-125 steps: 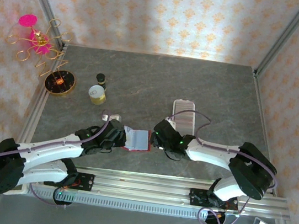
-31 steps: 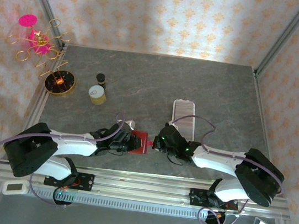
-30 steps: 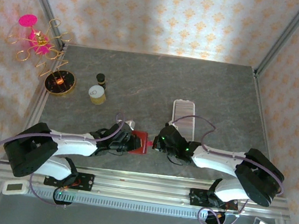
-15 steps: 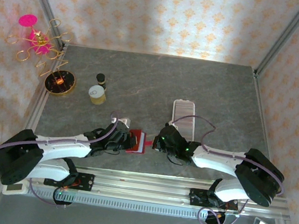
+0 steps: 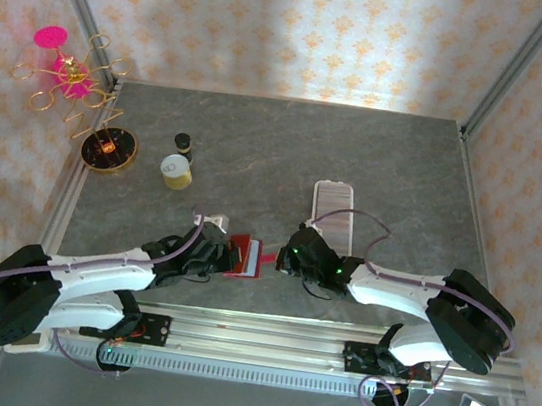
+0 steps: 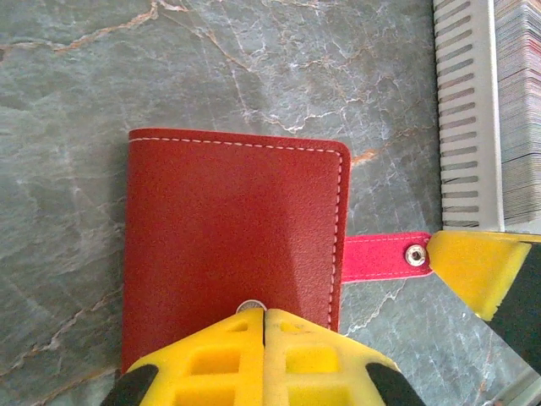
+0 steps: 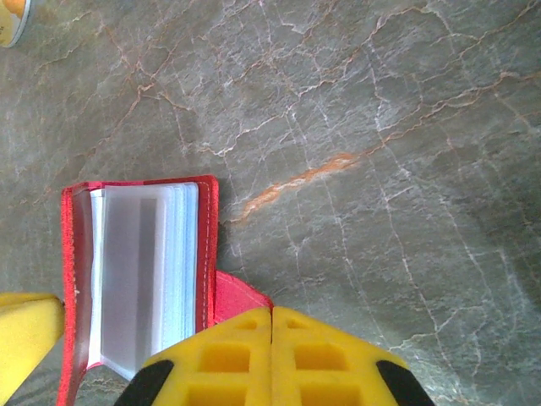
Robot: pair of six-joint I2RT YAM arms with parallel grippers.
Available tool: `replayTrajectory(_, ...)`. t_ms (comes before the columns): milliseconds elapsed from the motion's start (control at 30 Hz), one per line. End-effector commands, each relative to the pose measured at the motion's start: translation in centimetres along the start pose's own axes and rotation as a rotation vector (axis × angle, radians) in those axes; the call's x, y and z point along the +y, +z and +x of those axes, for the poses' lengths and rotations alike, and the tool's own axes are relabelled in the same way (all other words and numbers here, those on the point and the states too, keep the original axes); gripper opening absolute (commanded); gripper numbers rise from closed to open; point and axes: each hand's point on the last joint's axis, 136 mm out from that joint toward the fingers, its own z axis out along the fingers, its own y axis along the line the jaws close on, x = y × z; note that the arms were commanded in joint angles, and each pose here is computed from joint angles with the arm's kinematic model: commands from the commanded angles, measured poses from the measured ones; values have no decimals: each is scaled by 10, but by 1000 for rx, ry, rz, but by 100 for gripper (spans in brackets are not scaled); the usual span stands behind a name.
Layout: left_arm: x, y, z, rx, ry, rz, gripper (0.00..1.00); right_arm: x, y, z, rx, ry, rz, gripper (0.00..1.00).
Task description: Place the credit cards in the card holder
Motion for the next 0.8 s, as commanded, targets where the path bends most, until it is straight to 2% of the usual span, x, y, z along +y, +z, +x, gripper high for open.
replayTrajectory(0, 26, -2, 10, 13, 34, -89, 0, 1, 0, -3, -16, 8, 2, 0)
replayTrajectory(200, 42, -8, 10, -1, 43, -151, 0, 0, 2, -1, -12, 10, 4, 0)
replayTrajectory(467, 15, -6, 10, 11, 7, -18, 0, 4, 3, -1, -3, 5, -6, 0)
replayTrajectory(767, -7, -2, 8, 22, -12, 68, 0, 10, 1, -2, -1, -2, -31, 0)
